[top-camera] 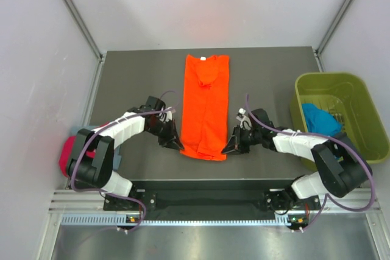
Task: Fold and stack the t-shirts
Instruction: Fold the tshirt
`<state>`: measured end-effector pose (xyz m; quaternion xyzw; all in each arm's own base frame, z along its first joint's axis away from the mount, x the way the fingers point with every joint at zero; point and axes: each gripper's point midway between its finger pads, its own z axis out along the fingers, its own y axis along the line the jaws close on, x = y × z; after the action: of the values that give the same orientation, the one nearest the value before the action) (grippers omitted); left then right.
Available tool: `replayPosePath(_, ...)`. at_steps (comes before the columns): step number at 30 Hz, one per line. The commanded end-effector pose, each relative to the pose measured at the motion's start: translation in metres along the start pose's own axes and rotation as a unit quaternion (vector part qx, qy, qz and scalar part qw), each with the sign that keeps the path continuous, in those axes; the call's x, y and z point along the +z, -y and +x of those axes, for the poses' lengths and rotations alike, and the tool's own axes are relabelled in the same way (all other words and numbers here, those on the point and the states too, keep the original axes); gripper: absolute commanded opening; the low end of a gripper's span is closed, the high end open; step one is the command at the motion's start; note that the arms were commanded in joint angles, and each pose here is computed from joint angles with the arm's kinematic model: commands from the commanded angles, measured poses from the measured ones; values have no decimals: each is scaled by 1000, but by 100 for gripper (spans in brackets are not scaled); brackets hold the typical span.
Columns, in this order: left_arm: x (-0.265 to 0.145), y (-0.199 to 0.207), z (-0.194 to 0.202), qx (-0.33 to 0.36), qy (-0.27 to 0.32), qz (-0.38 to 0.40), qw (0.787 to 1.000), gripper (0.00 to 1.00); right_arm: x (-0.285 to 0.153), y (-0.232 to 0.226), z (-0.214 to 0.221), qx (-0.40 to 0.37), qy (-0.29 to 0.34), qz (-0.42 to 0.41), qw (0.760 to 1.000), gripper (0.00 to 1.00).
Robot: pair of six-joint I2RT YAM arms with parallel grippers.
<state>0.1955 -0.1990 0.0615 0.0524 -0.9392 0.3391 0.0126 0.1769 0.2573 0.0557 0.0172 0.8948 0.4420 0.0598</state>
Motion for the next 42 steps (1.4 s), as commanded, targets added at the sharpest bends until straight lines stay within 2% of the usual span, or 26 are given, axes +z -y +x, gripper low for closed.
replayPosePath(1, -15, 34, -17, 48, 26, 40, 998, 0, -15, -1, -9, -35, 20, 0, 999, 0)
replayPosePath(8, -27, 72, -48, 93, 48, 60, 993, 0, -43, -21, -64, -77, 86, -8, 993, 0)
replayPosePath(15, -25, 91, -89, 124, 74, 64, 988, 0, -42, -41, -113, -103, 111, -24, 988, 0)
replayPosePath(23, -19, 91, -136, 121, 101, 41, 987, 0, -37, -53, -169, -110, 134, -33, 984, 0)
replayPosePath(30, -36, 91, -189, 114, 146, 35, 982, 0, -31, -53, -205, -109, 149, -34, 982, 0)
replayPosePath(42, -14, 87, -245, 113, 158, 38, 980, 0, -9, -46, -254, -107, 161, -35, 980, 0)
